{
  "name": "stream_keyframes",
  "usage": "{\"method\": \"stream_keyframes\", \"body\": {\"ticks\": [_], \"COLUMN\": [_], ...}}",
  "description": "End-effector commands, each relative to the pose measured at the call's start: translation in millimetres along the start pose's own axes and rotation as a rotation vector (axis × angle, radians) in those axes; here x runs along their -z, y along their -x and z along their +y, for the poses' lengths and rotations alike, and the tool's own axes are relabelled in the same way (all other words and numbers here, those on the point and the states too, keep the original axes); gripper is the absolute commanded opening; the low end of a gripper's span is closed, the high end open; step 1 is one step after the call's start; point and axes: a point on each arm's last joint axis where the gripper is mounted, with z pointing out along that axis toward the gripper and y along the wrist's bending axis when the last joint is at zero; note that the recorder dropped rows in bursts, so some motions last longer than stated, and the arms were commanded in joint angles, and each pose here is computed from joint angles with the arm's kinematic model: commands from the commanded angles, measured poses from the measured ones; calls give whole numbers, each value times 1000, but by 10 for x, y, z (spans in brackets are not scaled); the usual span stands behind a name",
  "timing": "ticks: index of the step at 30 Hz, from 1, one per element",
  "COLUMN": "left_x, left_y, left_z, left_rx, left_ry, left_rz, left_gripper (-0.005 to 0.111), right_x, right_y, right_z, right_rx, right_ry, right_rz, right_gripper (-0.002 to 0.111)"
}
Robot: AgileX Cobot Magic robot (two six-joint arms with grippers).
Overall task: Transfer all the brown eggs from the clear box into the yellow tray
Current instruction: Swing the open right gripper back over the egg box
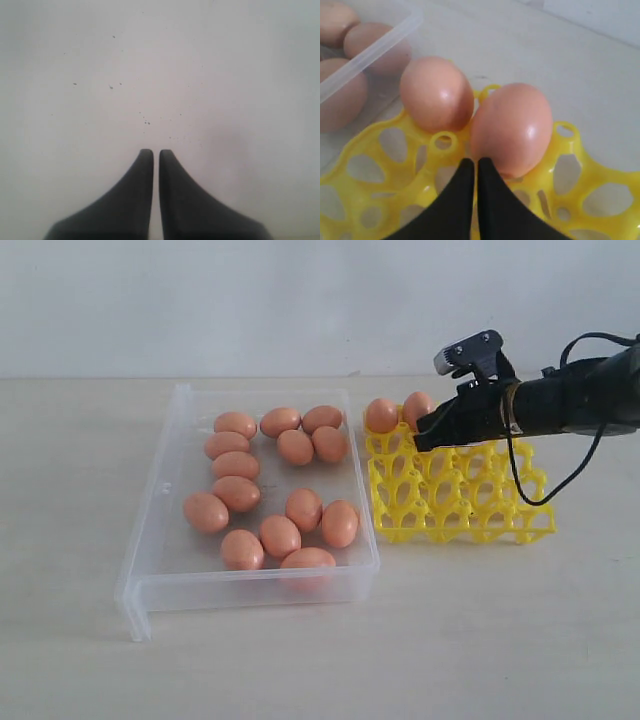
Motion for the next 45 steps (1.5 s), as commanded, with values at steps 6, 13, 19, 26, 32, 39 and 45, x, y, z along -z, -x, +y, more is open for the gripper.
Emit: {"method": "stream_keyframes", "body": {"ticks": [6, 13, 19, 26, 32, 39, 45], "left_x": [5, 5, 5, 5, 5, 5, 5], "left_y": [-15, -22, -20, -20, -20, -20, -20], "left_z": [1, 3, 2, 2, 2, 2, 2], "left_rx": [13, 13, 13, 13, 13, 13, 13], "left_ry": [-1, 1, 0, 0, 0, 0, 0], "left_rz": [4, 11, 9, 9, 9, 9, 9], "left_gripper": [4, 4, 4, 4, 4, 4, 4], "right_x": [262, 838, 1257, 1590, 1603, 1808, 2323], "right_y": [220, 647, 413, -21, -117, -198, -388], "right_z": [48, 382, 724, 1031, 1112, 1196, 1236], "right_rx": [-37, 0, 49, 112, 135, 223, 297], "right_ry": [0, 119, 88, 19, 35, -62, -432], "right_rz": [71, -116, -397, -682, -652, -664, -695], "right_gripper": [0, 0, 0, 0, 0, 0, 0]}}
